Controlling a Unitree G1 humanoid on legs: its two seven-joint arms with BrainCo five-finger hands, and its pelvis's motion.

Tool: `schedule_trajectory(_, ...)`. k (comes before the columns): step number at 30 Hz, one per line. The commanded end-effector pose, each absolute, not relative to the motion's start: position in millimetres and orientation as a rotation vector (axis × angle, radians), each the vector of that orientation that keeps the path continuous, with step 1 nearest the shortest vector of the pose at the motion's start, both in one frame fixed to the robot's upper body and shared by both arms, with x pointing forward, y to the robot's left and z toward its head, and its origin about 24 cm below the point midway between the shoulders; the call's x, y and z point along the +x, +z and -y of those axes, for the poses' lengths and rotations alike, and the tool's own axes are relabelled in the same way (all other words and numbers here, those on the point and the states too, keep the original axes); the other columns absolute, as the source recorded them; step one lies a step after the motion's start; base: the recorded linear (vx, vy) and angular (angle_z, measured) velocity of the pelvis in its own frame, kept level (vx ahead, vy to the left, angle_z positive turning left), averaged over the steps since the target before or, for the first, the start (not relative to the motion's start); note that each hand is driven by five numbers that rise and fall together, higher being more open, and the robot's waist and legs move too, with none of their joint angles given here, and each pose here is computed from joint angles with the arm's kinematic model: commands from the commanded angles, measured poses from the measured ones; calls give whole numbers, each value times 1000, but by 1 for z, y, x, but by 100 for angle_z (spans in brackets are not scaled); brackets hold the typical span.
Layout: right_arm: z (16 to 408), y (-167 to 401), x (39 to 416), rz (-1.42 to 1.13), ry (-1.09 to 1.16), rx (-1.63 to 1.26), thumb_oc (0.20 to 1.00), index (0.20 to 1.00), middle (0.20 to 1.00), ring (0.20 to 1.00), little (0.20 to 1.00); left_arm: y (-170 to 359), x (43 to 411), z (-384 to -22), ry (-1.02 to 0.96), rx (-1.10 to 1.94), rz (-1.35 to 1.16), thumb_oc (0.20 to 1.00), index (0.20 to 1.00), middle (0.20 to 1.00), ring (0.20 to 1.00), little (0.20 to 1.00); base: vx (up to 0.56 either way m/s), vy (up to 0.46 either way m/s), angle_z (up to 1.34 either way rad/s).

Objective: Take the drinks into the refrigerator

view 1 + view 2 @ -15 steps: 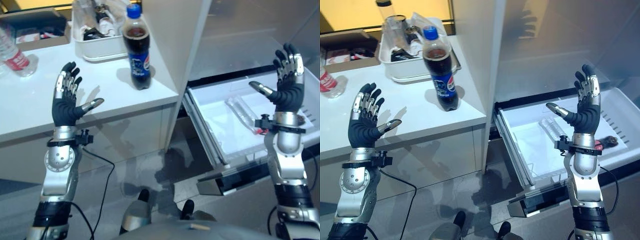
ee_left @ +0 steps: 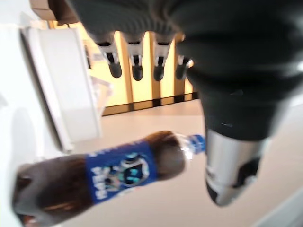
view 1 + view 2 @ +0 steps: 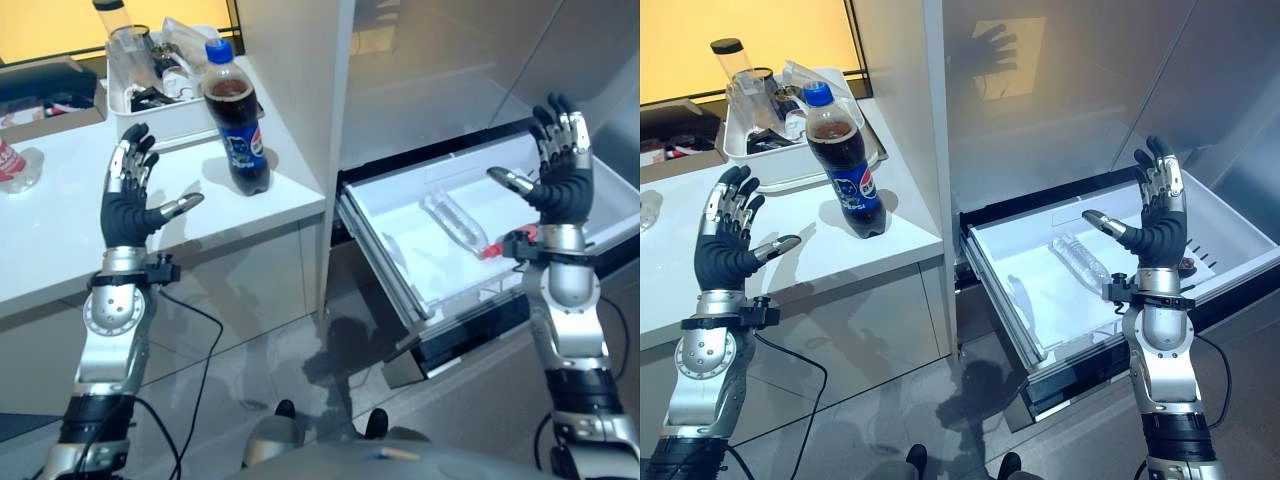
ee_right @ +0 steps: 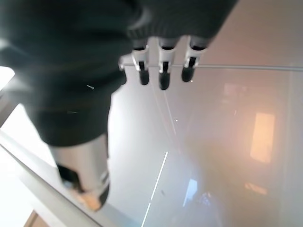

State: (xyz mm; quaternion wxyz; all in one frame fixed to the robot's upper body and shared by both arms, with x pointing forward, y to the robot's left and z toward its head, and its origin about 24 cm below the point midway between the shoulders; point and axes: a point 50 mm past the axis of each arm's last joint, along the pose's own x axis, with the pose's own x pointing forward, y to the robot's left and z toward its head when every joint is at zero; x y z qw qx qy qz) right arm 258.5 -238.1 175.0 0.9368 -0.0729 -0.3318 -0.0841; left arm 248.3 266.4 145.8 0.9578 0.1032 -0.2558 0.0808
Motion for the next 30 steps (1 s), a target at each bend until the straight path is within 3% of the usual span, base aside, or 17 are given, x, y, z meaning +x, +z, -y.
schedule_trajectory(1, 227, 205, 258, 819, -96, -121, 1000, 1000, 1000, 1000, 1000, 154, 255, -279, 205, 230, 544, 1000, 1000, 1000, 1000, 1000, 3, 17, -16)
schedule_trajectory(8, 226, 205, 257, 818, -90, -104, 1000, 1000, 1000, 1000, 1000, 131, 256, -288, 224, 228, 429, 1000, 1000, 1000, 1000, 1000, 5, 9, -12)
schedule_trajectory(15, 225, 205, 260, 810, -62, -99, 1000, 1000, 1000, 1000, 1000, 105, 262, -289, 119, 215, 260, 1000, 1000, 1000, 1000, 1000, 7, 7, -9)
schedule_trajectory(30, 223, 202, 259, 794, -38, -94, 1000, 1000, 1000, 1000, 1000, 122, 272, -292, 79, 264, 281, 1000, 1000, 1000, 1000, 1000, 7, 4, -12)
